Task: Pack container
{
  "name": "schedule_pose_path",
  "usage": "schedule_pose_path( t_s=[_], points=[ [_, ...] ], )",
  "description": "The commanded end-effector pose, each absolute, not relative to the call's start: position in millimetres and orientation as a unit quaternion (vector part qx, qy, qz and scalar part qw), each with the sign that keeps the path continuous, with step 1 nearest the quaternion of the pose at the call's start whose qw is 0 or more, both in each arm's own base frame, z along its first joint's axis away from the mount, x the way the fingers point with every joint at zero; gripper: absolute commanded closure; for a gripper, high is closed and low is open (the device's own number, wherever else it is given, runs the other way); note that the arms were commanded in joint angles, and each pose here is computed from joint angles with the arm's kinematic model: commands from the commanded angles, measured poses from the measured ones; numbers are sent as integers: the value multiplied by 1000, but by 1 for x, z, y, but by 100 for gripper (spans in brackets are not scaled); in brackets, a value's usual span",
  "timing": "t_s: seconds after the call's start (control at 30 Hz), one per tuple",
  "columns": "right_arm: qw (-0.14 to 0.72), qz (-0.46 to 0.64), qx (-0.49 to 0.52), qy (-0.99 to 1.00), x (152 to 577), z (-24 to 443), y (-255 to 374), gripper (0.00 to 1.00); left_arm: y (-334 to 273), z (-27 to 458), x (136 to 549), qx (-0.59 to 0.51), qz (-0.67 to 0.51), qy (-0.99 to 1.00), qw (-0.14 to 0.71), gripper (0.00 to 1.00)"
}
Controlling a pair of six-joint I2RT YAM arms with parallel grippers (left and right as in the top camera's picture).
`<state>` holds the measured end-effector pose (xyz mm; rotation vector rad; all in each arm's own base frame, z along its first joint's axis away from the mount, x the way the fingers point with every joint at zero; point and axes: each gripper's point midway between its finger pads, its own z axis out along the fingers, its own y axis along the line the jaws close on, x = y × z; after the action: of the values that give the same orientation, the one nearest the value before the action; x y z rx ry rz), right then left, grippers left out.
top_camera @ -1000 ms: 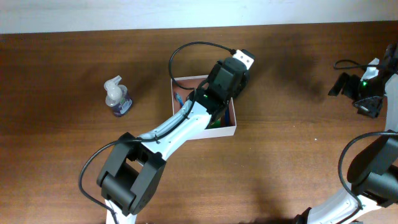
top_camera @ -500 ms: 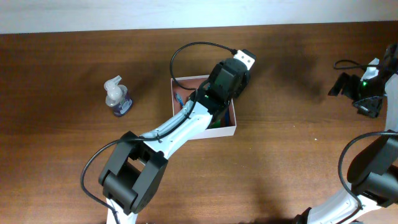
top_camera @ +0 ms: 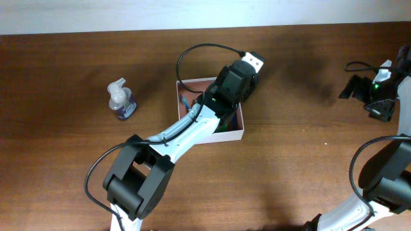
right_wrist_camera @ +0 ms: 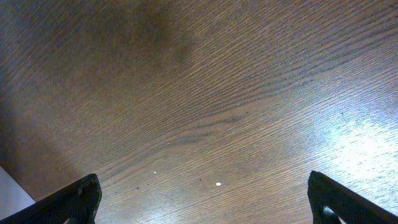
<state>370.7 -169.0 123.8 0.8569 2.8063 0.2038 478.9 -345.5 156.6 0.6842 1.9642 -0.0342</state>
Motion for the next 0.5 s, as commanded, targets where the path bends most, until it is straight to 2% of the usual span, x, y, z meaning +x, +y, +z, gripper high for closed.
schedule_pose_path(
  t_s=[0.0,0.2,0.47],
  points=[
    [102,68,291,949,371,125,-168,1,-346,182,484,274,-16,804,528,81],
    [102,68,291,949,371,125,-168,1,-343,216,480,264,-25,792,550,83],
    [102,68,291,949,371,125,-168,2,-338,237,474,260,-29,787,559,84]
  ],
)
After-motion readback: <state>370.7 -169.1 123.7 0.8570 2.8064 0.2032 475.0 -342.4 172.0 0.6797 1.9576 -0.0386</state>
